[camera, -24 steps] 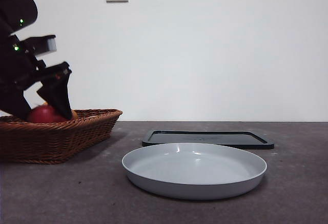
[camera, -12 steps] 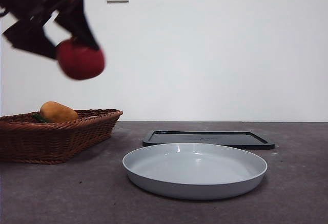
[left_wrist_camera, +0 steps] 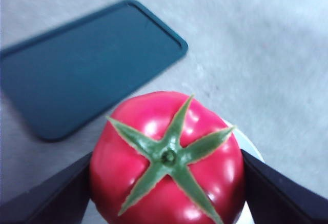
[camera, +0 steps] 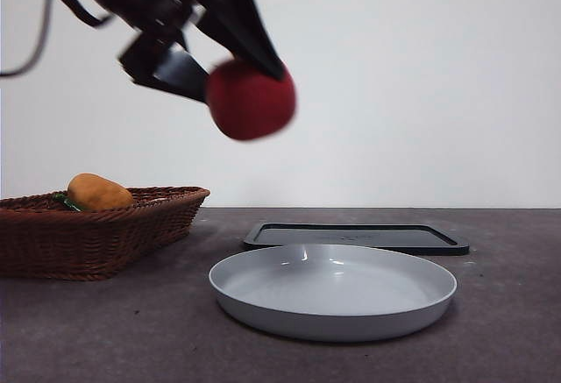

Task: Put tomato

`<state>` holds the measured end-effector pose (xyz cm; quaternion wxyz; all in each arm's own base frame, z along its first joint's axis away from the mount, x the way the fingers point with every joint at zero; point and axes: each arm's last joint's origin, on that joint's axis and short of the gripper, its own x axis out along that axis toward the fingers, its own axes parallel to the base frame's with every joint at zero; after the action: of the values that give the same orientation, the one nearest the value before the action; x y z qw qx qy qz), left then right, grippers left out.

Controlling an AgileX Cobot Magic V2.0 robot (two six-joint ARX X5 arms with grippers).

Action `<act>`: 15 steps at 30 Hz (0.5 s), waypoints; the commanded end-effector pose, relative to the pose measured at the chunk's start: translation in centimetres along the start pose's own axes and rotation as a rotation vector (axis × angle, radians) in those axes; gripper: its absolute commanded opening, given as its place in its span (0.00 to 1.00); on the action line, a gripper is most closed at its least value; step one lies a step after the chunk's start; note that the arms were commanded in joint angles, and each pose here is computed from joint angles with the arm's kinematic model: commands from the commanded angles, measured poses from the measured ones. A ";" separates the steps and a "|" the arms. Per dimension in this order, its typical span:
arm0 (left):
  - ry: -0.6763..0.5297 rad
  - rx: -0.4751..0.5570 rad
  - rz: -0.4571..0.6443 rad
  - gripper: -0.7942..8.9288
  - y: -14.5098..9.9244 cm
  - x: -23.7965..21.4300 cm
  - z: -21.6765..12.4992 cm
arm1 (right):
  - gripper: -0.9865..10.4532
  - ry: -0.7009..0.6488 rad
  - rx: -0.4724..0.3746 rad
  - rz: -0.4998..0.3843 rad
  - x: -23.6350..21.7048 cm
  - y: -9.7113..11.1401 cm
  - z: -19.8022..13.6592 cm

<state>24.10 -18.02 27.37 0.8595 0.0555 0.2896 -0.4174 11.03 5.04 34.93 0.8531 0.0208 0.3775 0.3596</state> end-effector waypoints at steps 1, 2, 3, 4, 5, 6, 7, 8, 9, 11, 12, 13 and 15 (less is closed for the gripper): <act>0.018 0.024 -0.009 0.43 -1.0 2.1 0.0 | 0.47 -0.019 -0.006 0.003 -0.3 0.2 0.4; 0.032 0.030 -0.020 0.43 -1.3 2.8 -0.3 | 0.47 -0.019 -0.006 0.003 -0.3 0.2 0.4; 0.044 0.033 -0.028 0.43 -1.5 3.4 -0.5 | 0.47 -0.019 -0.006 0.003 -0.3 0.2 0.4; 0.057 0.037 -0.038 0.43 -1.7 4.0 -0.8 | 0.47 -0.019 -0.006 0.003 -0.3 0.2 0.4; 0.070 0.041 -0.045 0.43 -1.9 4.7 -1.1 | 0.47 -0.019 -0.006 0.003 -0.3 0.2 0.4; 0.080 0.045 -0.047 0.43 -2.1 5.3 -1.4 | 0.47 -0.019 -0.006 0.003 -0.3 0.2 0.4; 0.098 0.051 -0.049 0.43 -2.4 6.2 -1.8 | 0.47 -0.019 -0.006 0.003 -0.3 0.2 0.4; 0.116 0.061 -0.049 0.43 -2.5 7.0 -2.3 | 0.47 -0.018 -0.006 0.003 -0.3 0.2 0.4; 0.134 0.069 -0.046 0.43 -2.7 7.8 -2.8 | 0.47 -0.019 -0.006 0.003 -0.3 0.2 0.4; 0.161 0.092 -0.043 0.43 -3.0 9.0 -3.6 | 0.47 -0.018 -0.005 0.003 -0.3 0.2 0.4; 0.170 0.094 -0.044 0.43 -3.0 9.6 -3.9 | 0.47 -0.018 -0.005 0.003 -0.3 0.2 0.4; 0.182 0.096 -0.039 0.43 -3.1 10.1 -4.3 | 0.47 -0.018 -0.005 0.003 -0.3 0.2 0.4; 0.204 0.104 -0.035 0.43 -3.0 10.7 -4.8 | 0.47 -0.017 -0.005 0.003 -0.3 0.2 0.4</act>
<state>24.78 -25.02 17.97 0.8158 0.1297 0.3629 -0.4312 11.03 5.04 34.93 0.8531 0.0207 0.3776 0.3594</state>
